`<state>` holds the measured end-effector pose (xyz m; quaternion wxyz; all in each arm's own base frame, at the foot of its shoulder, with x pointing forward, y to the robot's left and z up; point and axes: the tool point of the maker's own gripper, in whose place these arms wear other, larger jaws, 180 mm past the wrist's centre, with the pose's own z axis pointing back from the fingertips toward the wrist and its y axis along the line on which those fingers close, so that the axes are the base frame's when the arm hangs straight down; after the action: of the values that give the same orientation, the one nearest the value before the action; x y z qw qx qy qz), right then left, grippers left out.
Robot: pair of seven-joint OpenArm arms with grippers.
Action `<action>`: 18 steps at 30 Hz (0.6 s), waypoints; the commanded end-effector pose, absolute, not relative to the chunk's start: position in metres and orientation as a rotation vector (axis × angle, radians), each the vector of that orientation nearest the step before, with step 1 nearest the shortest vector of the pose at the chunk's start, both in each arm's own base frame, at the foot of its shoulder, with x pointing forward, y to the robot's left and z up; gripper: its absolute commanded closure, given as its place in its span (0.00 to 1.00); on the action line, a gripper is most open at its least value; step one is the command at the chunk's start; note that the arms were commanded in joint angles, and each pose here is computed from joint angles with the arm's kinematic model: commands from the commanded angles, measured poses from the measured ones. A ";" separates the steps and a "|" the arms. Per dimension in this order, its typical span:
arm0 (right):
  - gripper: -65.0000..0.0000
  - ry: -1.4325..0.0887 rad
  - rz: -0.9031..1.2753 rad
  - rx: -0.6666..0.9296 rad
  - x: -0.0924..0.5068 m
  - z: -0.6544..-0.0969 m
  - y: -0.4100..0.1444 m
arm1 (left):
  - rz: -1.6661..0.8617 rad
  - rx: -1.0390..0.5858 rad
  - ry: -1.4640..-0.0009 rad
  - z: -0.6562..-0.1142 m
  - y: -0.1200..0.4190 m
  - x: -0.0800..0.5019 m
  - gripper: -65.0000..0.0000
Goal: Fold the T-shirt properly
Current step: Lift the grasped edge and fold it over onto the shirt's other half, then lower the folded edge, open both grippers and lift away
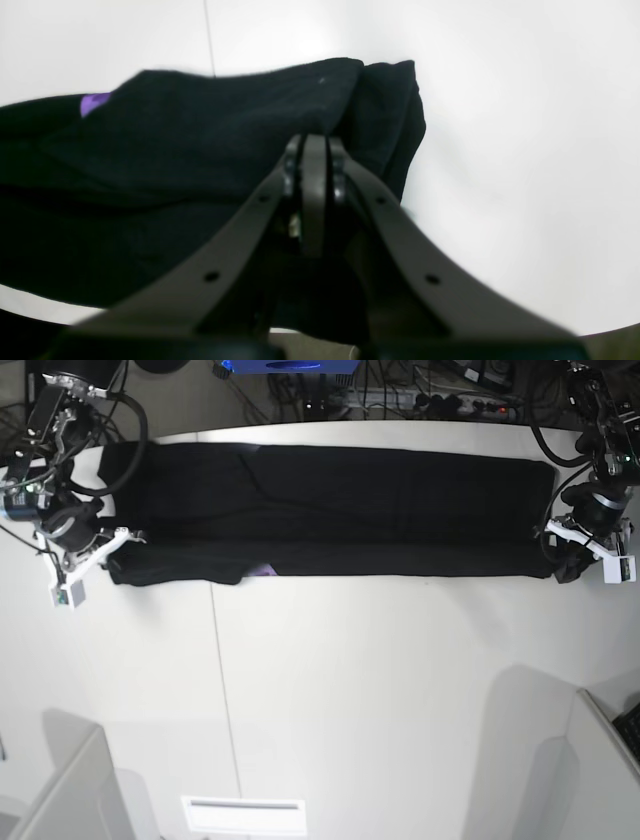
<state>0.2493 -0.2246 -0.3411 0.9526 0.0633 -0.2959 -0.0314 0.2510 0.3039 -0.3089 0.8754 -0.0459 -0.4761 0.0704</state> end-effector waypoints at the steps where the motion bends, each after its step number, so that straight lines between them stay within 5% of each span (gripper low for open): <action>1: 1.00 -0.616 -0.053 0.115 0.249 -0.336 -0.228 | 0.120 -0.092 -1.039 -0.295 0.304 0.255 1.00; 18: 1.00 -0.497 -0.122 0.120 0.197 -0.367 -0.230 | 0.122 -0.088 -0.951 -0.317 0.303 0.229 1.00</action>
<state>0.1906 -0.2262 -0.3748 0.9689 0.0663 -0.2286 -0.0681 0.2227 0.3011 -0.3285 0.8947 -0.0458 -0.4387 0.0698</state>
